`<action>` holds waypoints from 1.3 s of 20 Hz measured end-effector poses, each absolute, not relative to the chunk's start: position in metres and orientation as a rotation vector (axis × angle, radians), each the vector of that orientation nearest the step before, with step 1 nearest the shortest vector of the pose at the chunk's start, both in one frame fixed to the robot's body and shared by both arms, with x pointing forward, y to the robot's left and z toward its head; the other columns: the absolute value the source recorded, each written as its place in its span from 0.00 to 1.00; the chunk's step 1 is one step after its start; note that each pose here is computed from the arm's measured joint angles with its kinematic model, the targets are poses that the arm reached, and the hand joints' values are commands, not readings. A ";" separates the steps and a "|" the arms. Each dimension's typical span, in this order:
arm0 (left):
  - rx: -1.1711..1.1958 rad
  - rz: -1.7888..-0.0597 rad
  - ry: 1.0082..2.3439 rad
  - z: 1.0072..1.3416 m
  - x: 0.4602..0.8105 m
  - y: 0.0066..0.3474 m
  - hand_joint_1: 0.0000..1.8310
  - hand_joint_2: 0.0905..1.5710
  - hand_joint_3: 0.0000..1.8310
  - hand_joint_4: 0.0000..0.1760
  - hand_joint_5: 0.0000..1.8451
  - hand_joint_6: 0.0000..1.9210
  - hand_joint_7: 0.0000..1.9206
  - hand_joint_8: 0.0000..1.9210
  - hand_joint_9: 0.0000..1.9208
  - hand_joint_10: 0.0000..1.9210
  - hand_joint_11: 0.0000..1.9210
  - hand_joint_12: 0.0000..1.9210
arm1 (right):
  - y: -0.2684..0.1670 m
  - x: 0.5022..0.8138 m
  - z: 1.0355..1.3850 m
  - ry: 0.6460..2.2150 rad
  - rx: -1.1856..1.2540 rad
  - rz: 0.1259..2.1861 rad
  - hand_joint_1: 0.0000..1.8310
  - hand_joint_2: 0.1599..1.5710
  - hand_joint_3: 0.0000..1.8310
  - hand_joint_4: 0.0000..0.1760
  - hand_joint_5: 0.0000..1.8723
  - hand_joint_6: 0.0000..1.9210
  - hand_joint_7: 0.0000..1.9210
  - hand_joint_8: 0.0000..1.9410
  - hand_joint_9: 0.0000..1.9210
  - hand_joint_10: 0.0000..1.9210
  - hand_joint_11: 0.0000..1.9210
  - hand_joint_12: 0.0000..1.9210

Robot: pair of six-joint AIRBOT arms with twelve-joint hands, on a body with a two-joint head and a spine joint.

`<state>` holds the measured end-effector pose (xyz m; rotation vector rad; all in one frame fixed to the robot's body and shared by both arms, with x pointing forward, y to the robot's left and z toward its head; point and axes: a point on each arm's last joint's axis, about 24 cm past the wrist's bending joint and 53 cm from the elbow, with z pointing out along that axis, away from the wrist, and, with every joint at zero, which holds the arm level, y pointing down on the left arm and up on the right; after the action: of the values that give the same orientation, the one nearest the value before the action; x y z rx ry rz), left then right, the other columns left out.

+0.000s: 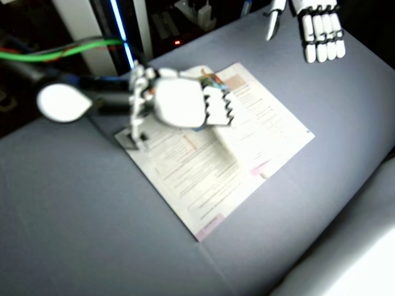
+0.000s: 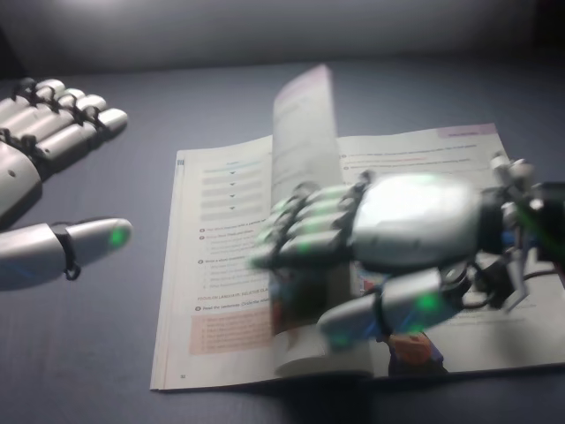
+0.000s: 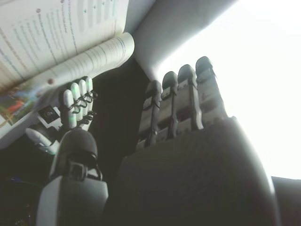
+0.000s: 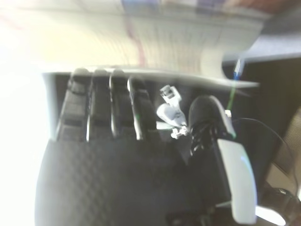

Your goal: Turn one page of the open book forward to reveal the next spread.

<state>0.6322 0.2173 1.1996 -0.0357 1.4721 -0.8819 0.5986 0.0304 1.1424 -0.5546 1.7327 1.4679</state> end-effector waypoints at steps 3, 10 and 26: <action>-0.061 -0.869 1.467 1.201 0.637 0.226 0.00 0.78 0.00 0.00 0.06 0.00 0.03 0.00 0.00 0.00 0.00 0.00 | 0.055 0.578 1.172 1.623 -0.658 1.557 0.00 0.82 0.00 0.00 0.18 0.00 0.18 0.00 0.16 0.01 0.11 0.03; -0.065 -0.861 1.494 1.194 0.641 0.227 0.00 0.77 0.00 0.00 0.05 0.00 0.03 0.00 0.01 0.00 0.00 0.00 | 0.088 0.529 1.245 1.341 -0.785 1.797 0.00 0.82 0.00 0.00 0.21 0.00 0.21 0.00 0.17 0.00 0.11 0.01; -0.085 -0.908 1.515 1.186 0.634 0.220 0.00 0.77 0.00 0.00 0.06 0.00 0.04 0.00 0.02 0.00 0.00 0.00 | -0.015 0.576 1.252 1.375 -0.443 1.707 0.00 0.88 0.00 0.00 0.19 0.00 0.19 0.00 0.13 0.00 0.08 0.03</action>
<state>0.6342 0.2204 1.1857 -0.0849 1.5150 -0.9084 0.5760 -0.0147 1.2516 -0.4435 1.3748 1.7074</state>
